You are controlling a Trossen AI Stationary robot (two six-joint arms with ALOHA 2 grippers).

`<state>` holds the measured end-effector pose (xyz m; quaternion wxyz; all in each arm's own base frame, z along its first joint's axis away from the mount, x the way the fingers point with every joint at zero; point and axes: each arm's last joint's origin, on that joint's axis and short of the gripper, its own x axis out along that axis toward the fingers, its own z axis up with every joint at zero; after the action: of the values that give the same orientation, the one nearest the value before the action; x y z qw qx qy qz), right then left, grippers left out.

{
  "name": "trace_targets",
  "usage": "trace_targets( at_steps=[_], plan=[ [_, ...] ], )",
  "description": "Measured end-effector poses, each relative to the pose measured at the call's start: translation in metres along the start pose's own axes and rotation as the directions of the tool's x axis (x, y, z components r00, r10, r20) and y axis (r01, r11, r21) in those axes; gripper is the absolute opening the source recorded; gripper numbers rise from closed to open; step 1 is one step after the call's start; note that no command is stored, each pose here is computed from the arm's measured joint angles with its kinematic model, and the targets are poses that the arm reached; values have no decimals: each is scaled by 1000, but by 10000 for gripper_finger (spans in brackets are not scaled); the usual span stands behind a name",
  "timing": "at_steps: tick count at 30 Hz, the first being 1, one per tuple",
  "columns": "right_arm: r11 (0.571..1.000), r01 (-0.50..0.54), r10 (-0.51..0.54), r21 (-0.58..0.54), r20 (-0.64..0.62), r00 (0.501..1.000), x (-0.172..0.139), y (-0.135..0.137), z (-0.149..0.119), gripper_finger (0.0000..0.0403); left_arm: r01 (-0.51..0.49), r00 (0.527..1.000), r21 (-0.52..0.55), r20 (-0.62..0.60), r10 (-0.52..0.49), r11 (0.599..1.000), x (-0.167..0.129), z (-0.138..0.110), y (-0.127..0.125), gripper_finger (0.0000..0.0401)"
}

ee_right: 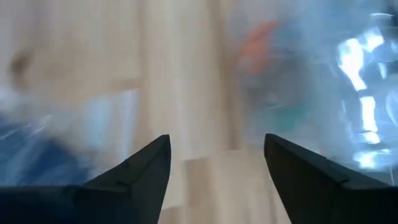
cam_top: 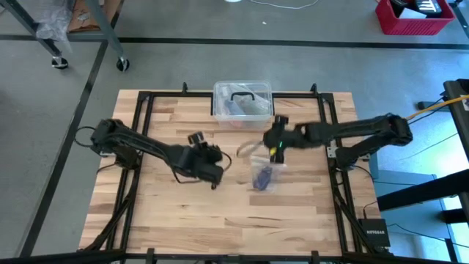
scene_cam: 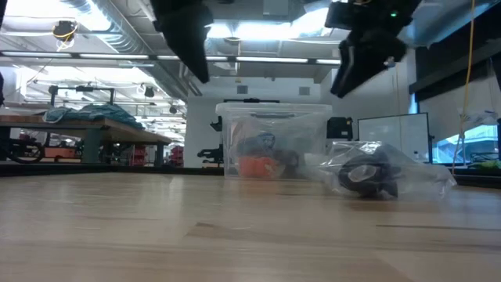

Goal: Roll bandage
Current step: Open the transparent bin

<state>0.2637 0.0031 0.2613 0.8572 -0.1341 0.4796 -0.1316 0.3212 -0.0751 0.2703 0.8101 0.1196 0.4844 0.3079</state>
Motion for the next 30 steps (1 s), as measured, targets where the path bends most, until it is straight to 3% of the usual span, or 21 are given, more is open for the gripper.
trace_targets(
  at_steps=[4,9,12,15,22,30],
  plan=[
    [993,2,-17,120,122,992,-10,-52,-1,266,-17,1000,-65,5,17,998,-1,-10,31,143],
    [958,0,-89,286,299,950,-26,-109,-8,266,-19,995,-206,97,40,978,0,-25,83,143],
    [928,33,-171,371,344,923,-29,-135,-13,266,-14,982,-299,178,70,954,10,-34,114,143],
    [891,56,-227,451,336,914,-26,-154,-21,266,55,957,-382,284,61,922,21,-39,142,143],
    [801,-102,-94,590,293,952,-9,-184,-52,266,353,884,-459,449,-130,815,65,-49,188,143],
    [644,-249,41,723,292,956,36,-193,-101,266,367,902,-592,414,-120,718,113,-66,207,143]
  ],
)
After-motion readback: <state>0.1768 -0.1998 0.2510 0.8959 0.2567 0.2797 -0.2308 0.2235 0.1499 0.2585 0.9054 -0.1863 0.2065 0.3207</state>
